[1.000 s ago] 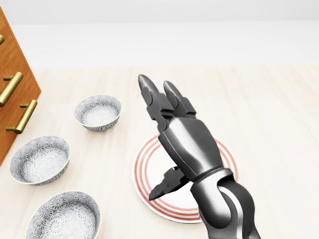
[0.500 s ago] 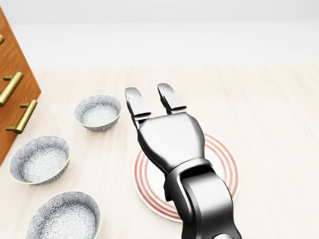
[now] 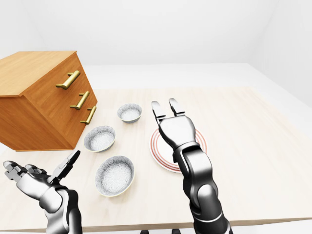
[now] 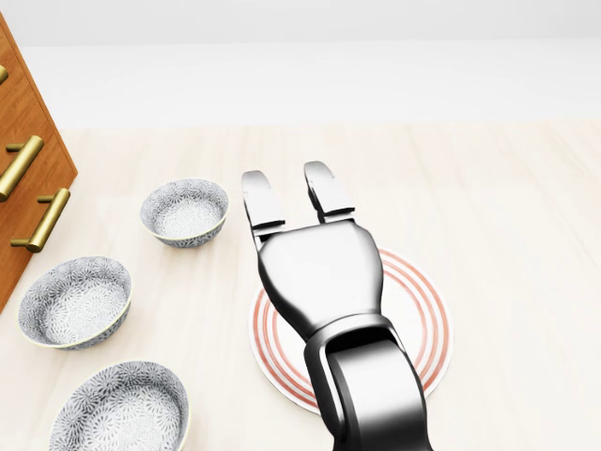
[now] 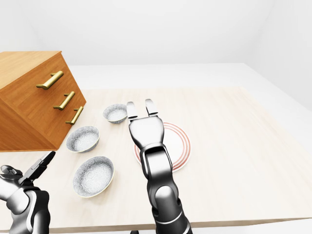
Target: Put the bowl at the front on the plate.
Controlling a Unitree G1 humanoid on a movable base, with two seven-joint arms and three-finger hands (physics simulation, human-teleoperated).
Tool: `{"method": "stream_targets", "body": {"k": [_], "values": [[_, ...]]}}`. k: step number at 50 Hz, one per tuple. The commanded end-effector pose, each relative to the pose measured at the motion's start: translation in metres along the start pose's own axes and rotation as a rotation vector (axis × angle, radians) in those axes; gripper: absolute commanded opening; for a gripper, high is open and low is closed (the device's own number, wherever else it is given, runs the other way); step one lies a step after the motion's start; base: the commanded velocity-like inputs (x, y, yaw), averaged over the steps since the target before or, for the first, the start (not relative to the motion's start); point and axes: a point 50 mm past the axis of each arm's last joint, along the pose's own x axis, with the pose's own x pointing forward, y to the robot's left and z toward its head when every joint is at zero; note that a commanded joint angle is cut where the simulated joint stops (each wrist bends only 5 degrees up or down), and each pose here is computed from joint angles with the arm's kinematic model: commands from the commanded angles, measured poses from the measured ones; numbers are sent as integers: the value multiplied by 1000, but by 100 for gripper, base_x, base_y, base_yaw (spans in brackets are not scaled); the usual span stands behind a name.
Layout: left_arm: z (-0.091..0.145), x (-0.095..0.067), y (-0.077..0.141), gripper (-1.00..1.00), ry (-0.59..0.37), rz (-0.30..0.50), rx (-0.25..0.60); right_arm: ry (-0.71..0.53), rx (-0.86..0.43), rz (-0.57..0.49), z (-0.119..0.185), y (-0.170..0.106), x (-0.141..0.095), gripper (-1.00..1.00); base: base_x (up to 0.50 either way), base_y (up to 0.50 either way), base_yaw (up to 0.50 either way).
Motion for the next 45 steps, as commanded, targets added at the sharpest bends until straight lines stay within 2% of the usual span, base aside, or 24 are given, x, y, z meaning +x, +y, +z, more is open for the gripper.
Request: {"method": "stream_targets", "body": {"k": [1, 11, 18, 25, 29, 42, 45], "values": [[0, 0, 0, 100, 0, 0, 0, 9, -7, -2, 0, 0, -1, 100, 0, 0, 0], [0, 0, 0, 100, 0, 0, 0, 8, -7, -2, 0, 0, -1, 100, 0, 0, 0], [9, -2, 3, 100, -34, 2, -18, -63, -22, 47, 21, 8, 6, 100, 0, 0, 0], [10, -3, 2, 100, -40, 5, -21, -95, -26, 5, 37, -7, 11, 100, 0, 0, 0], [13, -3, 3, 100, -50, 5, -27, -119, -25, 26, 45, -4, 13, 100, 0, 0, 0], [6, 0, 0, 100, -22, 1, -12, -194, 11, 67, 58, 2, 16, 100, 0, 0, 0], [4, 0, 0, 100, -18, 0, -9, -187, -18, 65, 60, 3, 16, 100, 0, 0, 0]]}}
